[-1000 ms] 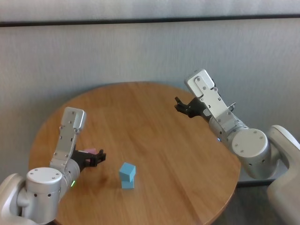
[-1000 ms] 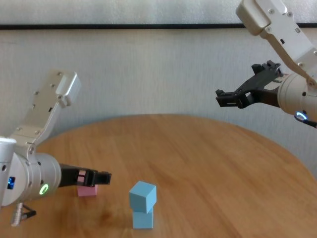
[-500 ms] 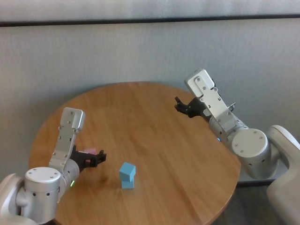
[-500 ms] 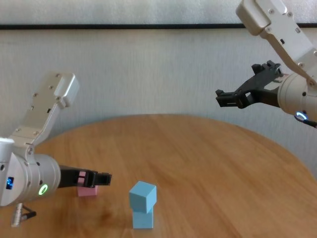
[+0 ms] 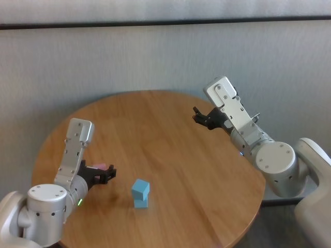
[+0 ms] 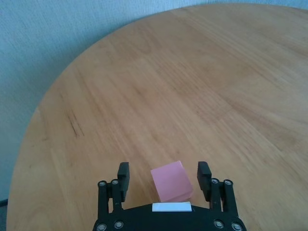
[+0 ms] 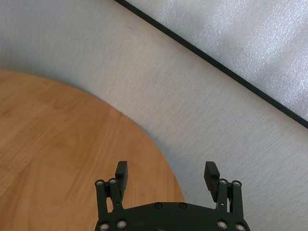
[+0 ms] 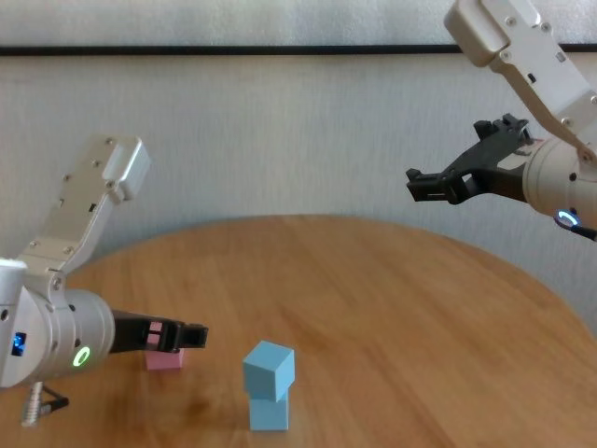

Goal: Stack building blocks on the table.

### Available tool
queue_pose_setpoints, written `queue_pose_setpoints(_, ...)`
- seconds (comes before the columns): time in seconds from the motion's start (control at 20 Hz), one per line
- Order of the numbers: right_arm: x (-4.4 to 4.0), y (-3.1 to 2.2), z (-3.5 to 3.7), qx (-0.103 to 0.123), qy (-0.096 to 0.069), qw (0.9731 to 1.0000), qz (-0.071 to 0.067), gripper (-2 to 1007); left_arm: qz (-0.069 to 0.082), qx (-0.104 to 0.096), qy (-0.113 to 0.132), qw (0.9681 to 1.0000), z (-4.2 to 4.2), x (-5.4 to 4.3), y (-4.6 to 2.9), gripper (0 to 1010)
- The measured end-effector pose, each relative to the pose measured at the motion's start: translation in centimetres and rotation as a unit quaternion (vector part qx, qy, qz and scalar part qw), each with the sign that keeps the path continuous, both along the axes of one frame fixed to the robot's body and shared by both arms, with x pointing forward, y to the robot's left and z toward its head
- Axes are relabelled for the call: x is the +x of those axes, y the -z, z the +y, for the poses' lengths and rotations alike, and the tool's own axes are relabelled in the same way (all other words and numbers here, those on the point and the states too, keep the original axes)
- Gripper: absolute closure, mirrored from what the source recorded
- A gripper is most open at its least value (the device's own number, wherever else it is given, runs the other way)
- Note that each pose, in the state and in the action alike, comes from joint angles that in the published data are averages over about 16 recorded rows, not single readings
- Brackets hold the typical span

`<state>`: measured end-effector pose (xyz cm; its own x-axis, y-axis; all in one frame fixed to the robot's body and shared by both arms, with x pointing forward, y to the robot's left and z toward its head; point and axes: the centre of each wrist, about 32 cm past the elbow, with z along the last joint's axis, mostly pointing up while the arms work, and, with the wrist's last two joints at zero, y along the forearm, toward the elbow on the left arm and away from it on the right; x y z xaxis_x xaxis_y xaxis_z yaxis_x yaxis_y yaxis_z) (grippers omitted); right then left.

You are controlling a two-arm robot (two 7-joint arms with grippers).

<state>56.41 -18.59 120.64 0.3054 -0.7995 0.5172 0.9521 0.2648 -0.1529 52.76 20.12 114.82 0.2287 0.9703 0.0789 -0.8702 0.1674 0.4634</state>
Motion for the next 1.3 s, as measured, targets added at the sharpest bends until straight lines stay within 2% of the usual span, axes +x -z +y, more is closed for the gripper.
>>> queue_pose_setpoints(0.55, 0.00, 0.00, 0.00, 0.000, 0.000, 1.0000, 0.000, 4, 0.000, 0.000, 0.001, 1.0000, -0.02, -0.03, -0.03, 447)
queue_pose_setpoints(0.75, 0.00, 0.00, 0.00, 0.000, 0.000, 1.0000, 0.000, 4, 0.000, 0.000, 0.001, 1.0000, -0.02, -0.04, -0.04, 542)
queue_pose_setpoints(0.95, 0.00, 0.00, 0.00, 0.000, 0.000, 1.0000, 0.000, 4, -0.001, -0.002, 0.007, 1.0000, -0.01, -0.02, -0.04, 600)
queue_pose_setpoints(1.3, 0.00, 0.00, 0.00, 0.000, 0.000, 1.0000, 0.000, 4, -0.004, -0.005, 0.039, 0.9992, -0.02, 0.25, -0.18, 614)
